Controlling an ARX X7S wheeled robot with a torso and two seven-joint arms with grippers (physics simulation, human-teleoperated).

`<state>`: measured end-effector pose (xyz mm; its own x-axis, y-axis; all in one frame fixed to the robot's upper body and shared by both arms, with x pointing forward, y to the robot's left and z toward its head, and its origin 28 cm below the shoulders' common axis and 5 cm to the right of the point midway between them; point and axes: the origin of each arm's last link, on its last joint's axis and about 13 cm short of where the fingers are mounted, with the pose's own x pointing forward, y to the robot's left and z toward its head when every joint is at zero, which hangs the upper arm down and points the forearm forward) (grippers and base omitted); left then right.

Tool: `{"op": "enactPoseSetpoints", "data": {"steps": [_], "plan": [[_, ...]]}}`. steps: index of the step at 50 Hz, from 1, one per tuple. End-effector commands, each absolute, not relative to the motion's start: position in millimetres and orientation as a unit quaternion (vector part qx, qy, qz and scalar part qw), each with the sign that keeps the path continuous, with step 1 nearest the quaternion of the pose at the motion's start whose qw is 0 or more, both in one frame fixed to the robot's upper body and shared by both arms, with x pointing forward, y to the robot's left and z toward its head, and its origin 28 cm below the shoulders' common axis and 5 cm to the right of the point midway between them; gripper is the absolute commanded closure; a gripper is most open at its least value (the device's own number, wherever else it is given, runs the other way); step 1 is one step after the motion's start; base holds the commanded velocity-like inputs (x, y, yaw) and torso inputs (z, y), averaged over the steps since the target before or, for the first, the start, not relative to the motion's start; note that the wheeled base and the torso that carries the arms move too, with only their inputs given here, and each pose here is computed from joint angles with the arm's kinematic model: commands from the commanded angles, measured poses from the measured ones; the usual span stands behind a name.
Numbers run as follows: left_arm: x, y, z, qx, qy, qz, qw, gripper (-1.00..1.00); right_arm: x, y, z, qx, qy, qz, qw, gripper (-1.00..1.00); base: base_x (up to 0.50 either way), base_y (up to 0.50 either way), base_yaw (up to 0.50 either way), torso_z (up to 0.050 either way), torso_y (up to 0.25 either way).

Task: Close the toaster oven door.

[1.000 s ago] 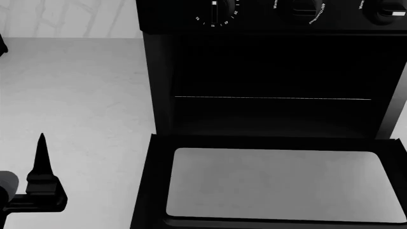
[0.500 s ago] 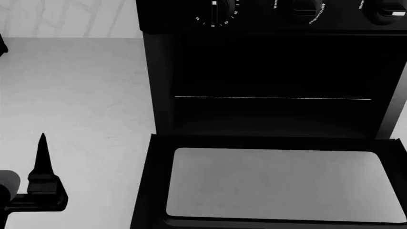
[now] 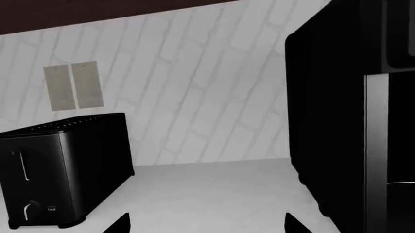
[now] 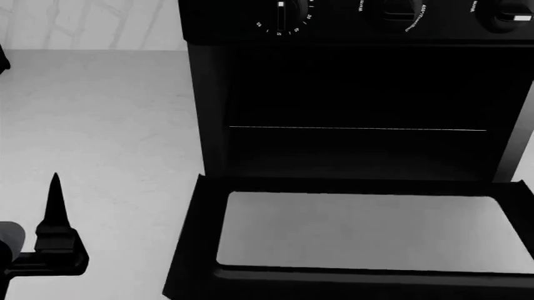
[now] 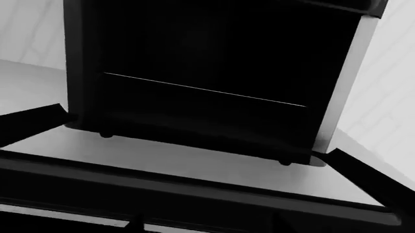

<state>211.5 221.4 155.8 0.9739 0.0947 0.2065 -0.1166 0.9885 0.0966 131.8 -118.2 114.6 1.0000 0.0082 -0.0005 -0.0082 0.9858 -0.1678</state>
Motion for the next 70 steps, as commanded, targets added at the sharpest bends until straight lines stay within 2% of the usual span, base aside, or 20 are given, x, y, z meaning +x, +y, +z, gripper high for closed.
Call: {"op": "enactPoseSetpoints", "data": {"steps": [1, 26, 70], "plan": [[212.3, 221.1, 157.0, 0.054, -0.104, 0.050, 0.992, -1.00, 145.0, -117.5, 130.5, -0.095, -0.032, 0.018, 0.995, -1.00, 0.02, 0.00, 0.01, 0.000, 0.000], [211.4, 222.7, 156.7, 0.053, -0.104, 0.052, 0.992, -1.00, 166.9, -113.0, 143.8, -0.103, -0.046, 0.036, 0.993, -1.00, 0.00, 0.00, 0.00, 0.000, 0.000], [211.0, 228.1, 155.8, 0.049, -0.103, 0.063, 0.991, -1.00, 259.2, -113.3, 158.2, -0.080, 0.013, 0.072, 0.994, -1.00, 0.00, 0.00, 0.00, 0.000, 0.000]]}}
